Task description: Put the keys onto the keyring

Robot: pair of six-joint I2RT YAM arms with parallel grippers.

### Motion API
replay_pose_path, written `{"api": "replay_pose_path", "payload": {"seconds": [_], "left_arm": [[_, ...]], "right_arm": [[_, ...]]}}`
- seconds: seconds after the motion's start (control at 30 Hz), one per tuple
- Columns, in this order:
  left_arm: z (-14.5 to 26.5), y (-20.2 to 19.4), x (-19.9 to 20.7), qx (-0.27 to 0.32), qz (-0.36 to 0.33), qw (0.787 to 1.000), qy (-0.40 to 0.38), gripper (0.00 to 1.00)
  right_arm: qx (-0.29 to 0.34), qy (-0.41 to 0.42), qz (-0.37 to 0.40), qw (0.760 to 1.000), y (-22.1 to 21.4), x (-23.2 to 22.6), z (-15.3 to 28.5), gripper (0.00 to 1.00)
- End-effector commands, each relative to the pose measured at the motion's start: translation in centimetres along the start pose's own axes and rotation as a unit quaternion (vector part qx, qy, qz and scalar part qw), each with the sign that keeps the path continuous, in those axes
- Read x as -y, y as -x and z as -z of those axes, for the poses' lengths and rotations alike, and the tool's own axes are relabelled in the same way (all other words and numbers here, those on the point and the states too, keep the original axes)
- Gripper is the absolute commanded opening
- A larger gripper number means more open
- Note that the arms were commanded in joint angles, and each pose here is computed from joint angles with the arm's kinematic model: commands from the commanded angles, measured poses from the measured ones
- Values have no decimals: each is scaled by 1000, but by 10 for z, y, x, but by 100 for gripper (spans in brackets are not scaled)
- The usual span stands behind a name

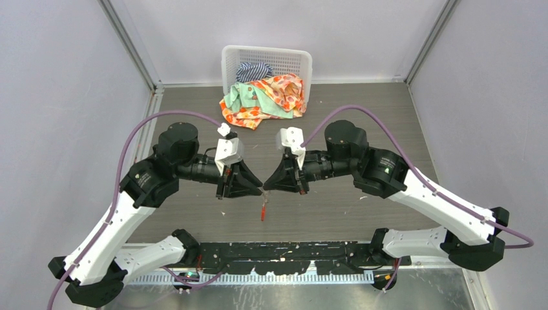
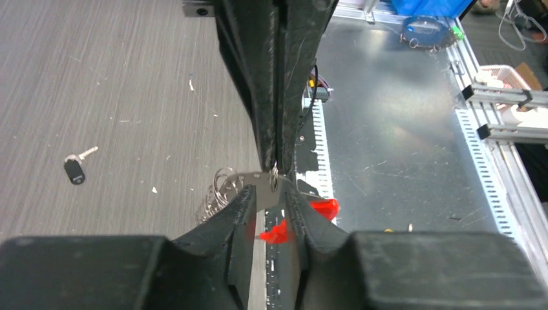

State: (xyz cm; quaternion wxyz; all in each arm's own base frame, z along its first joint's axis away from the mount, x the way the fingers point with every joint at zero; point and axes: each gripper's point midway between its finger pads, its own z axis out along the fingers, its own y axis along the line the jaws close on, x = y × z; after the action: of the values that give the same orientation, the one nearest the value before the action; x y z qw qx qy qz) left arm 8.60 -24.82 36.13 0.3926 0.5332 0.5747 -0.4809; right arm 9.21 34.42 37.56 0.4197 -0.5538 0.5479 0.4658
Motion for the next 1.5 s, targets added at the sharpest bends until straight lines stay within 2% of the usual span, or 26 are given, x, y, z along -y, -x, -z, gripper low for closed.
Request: {"api": "replay_pose_path", "payload": {"seconds": [0.0,0.17,0.67,0.77,1.0,1.2,1.23,1.3,1.37,1.47], "left_arm": [[5,9,8,22,-26,999,-3,28],[7,2,8,20,-25,999,4,28],[-1,21,14,58,8,998,-30,27],[0,22,14,59,6,998,-27,24],[1,17,9,55,-9,998,-13,2],[6,10,5,43,-53,998,8,0],[7,11,6,45,-67,997,10,0],[10,12,6,48,-101,994,11,0],[12,12,6,44,-144,989,11,0],[14,8,7,30,-210,977,0,0]], "right_arm": [[83,-11,28,996,36,-9,18,1],[111,-7,20,994,42,-14,21,1],[156,-5,2,988,49,-12,15,1],[159,-4,1,987,48,-12,14,1],[165,-6,-5,986,48,-13,16,1],[169,0,-12,985,47,-18,20,1],[169,4,-13,985,46,-20,21,3],[170,4,-22,985,47,-22,24,26],[173,-7,-25,985,48,-22,30,34],[186,-30,-20,982,52,-19,41,39]]}}
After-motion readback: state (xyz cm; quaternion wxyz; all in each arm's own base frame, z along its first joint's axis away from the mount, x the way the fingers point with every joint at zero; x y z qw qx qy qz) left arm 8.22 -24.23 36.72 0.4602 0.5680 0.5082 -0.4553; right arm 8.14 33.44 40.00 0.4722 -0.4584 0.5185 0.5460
